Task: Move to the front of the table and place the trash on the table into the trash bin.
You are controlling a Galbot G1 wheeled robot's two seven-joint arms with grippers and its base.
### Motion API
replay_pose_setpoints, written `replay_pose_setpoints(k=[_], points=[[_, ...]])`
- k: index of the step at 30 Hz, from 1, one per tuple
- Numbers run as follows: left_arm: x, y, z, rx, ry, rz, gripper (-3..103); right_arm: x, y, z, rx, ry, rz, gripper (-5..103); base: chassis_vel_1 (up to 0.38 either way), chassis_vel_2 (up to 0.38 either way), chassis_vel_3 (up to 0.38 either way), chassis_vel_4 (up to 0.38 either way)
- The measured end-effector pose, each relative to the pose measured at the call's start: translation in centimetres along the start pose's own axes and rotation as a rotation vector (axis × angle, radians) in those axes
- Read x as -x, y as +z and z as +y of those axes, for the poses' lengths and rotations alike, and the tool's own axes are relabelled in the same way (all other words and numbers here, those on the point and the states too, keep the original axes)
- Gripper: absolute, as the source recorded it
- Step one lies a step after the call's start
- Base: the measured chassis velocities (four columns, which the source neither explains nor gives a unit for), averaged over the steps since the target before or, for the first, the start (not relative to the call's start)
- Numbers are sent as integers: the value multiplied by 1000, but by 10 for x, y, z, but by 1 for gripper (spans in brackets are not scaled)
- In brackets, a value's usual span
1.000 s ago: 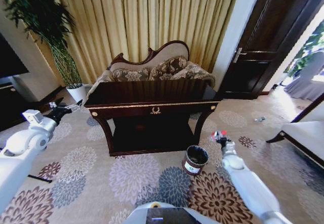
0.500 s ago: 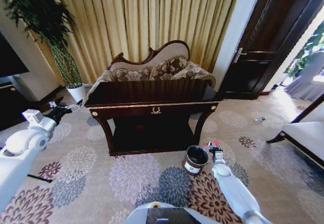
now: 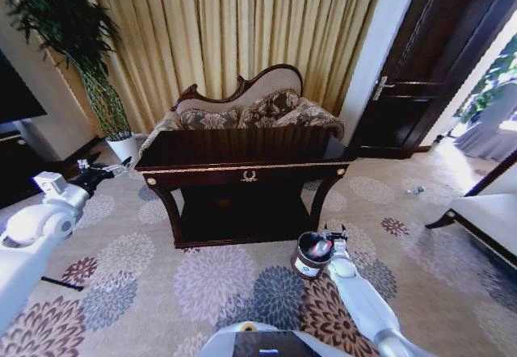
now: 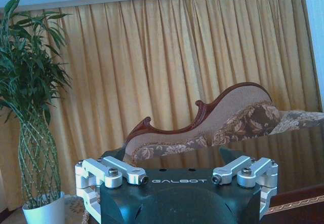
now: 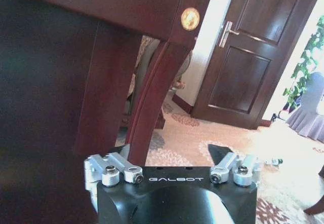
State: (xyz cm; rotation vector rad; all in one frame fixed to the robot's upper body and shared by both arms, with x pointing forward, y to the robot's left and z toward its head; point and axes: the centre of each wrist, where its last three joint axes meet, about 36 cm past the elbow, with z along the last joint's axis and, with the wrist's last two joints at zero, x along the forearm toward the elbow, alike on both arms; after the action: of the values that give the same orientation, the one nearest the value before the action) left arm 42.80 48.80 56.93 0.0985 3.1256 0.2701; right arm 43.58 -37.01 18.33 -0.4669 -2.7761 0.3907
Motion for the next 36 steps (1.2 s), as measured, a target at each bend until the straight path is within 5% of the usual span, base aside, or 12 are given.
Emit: replay_pose_setpoints(k=[4, 8, 15, 36], points=[[0, 0, -1, -9, -1, -4, 100, 1, -29, -10, 33, -2, -65, 99, 0, 0, 0, 0], [0, 2, -5, -26, 3, -4, 100, -2, -56, -17, 55, -25, -121, 100, 0, 0, 0, 0], [-4, -3, -29, -85, 7, -32, 100, -32, -164, -25, 178, -148, -279, 100, 0, 0, 0, 0], [-12, -14, -32, -104, 10, -41, 100, -117, -229, -37, 113, -352, -360, 100, 14, -28, -16, 29]])
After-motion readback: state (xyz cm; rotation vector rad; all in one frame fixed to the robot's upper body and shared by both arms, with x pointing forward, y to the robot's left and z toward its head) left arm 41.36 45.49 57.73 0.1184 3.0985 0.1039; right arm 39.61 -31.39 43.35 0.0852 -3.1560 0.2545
